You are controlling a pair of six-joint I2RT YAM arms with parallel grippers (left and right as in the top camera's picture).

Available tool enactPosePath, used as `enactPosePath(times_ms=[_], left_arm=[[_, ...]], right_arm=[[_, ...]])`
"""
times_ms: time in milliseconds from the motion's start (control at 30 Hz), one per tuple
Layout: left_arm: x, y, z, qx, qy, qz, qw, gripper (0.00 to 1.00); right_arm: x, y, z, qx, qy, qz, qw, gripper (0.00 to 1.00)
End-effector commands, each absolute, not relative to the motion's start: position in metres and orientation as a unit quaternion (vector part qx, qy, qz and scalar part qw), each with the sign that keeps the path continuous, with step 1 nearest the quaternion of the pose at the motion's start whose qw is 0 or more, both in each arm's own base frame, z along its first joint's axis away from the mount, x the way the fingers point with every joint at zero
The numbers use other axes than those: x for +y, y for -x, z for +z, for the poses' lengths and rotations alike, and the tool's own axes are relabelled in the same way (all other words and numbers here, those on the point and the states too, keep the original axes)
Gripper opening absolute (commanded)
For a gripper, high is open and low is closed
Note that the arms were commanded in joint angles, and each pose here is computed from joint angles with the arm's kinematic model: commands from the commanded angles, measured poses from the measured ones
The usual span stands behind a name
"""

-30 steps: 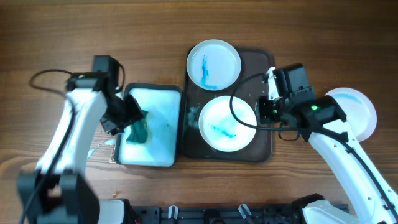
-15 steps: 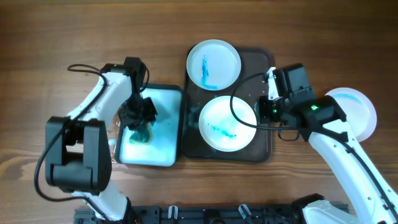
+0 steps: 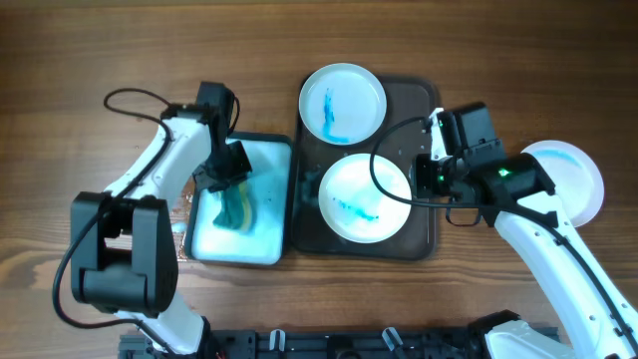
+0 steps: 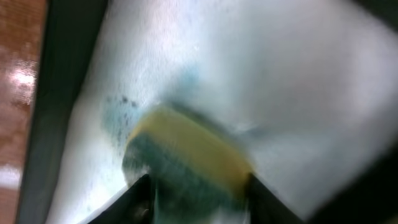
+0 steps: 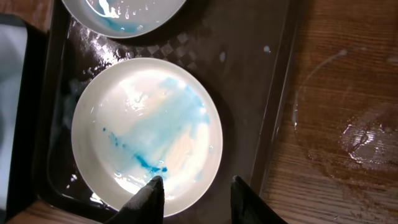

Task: Clean dirty plates on tray and stack at the side
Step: 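Grasp the sponge in the foam basin with the left gripper, then scrub the held plate with the sponge in the left gripper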

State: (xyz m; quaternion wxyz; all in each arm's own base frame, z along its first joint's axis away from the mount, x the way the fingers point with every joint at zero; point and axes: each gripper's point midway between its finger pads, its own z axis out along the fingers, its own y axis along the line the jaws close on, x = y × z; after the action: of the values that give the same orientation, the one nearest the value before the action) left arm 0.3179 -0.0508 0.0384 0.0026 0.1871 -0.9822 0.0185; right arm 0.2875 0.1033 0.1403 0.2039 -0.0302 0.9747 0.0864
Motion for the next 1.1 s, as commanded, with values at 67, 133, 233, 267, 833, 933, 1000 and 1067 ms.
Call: enactPosePath(times_ms=[67,133,233,267,833,933,1000,1067], left_arm=[[-0.052,-0.3,0.067,-0.982,-0.186,0.021,0.021,0.67],[-0.047,-0.288,0.049,-0.982,-0.187,0.007,0.032,0.57],[-0.046,-0.279,0.009,-0.982,-0.188,0.011,0.018,0.52],[-0.045,-0.277,-0.004,-0.982,-0.188,0.014,0.008,0.46],[-0.13,-0.337,0.154,-0.981,-0.093,0.145,-0.086,0.04],[-0.178,-0.337,0.139,-0.981,-0.064,0.165,-0.077,0.04],[-0.202,-0.335,0.126,-0.982,-0.051,0.169,-0.069,0.04],[-0.232,-0.331,0.11,-0.98,-0.031,0.188,-0.05,0.04]], right_arm=[[0.07,-0.275,0.127,0.982,-0.076,0.014,0.174,0.4],[0.071,-0.27,0.119,0.984,-0.074,0.015,0.159,0.41],[0.078,-0.267,0.096,0.99,-0.06,0.024,0.127,0.41],[0.084,-0.268,0.087,0.991,-0.051,0.038,0.116,0.41],[0.087,-0.283,-0.005,0.986,-0.075,0.144,0.023,0.04],[0.068,-0.285,-0.01,0.988,-0.124,0.087,0.03,0.04],[0.068,-0.286,-0.01,0.988,-0.122,0.087,0.034,0.04],[0.068,-0.287,-0.01,0.989,-0.112,0.087,0.036,0.04]])
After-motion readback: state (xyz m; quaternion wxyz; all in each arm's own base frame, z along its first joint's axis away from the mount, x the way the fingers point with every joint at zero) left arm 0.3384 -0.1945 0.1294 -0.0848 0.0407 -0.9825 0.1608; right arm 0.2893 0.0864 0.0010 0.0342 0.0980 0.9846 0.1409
